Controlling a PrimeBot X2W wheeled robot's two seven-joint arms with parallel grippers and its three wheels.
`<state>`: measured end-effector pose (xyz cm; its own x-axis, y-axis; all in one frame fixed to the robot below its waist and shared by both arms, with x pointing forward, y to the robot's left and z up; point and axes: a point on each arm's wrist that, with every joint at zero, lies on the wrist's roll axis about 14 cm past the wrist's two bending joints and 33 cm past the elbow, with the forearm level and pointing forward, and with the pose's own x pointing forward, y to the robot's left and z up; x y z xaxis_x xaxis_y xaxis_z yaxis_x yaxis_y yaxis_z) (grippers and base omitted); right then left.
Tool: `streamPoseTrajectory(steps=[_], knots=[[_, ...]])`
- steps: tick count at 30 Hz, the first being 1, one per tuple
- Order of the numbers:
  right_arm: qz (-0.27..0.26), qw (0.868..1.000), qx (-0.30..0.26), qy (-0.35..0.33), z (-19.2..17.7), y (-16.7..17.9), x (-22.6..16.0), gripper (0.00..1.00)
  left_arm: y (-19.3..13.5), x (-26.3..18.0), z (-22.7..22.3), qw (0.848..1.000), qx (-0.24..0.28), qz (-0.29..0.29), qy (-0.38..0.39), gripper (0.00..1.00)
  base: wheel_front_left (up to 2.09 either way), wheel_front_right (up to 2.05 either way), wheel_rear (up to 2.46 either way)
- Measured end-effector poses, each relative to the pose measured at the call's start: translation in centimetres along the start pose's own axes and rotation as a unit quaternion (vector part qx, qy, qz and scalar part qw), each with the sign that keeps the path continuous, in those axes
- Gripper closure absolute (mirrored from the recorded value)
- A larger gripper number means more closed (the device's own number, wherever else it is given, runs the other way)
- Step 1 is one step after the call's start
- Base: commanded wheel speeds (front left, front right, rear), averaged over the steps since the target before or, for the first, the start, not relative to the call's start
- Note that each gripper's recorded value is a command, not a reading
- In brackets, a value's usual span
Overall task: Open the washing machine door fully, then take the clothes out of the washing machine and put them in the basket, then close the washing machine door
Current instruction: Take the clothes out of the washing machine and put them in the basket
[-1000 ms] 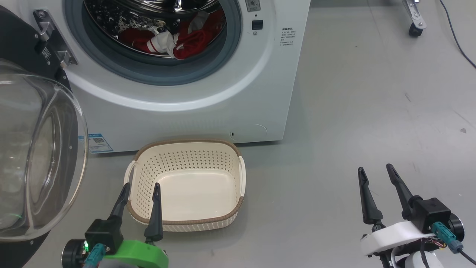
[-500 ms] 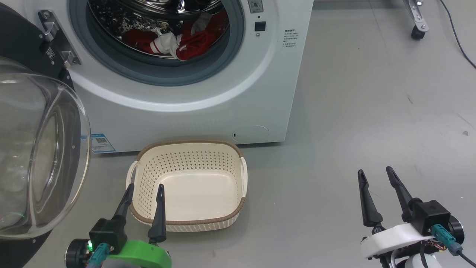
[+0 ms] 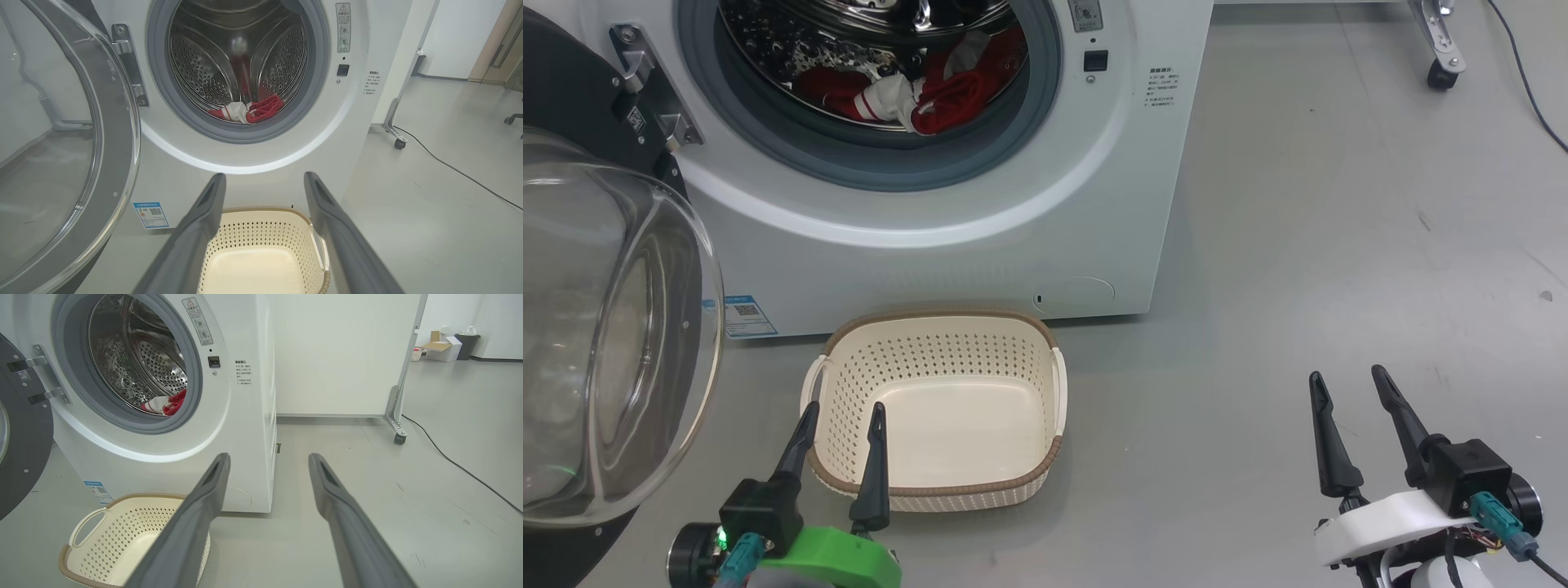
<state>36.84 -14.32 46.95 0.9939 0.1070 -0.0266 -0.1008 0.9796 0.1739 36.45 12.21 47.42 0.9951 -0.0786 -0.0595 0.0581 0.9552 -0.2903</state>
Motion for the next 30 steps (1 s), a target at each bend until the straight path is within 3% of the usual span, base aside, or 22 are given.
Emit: streamPoseTrajectory(steps=[30], knots=[[0.003, 1.0, 0.005, 0.001, -0.08, 0.26, -0.13, 0.0, 0.0, 0.1, 0.44, 1.0, 0.001, 0.004, -0.005, 0.0, 0.76, -0.76, 0.0]])
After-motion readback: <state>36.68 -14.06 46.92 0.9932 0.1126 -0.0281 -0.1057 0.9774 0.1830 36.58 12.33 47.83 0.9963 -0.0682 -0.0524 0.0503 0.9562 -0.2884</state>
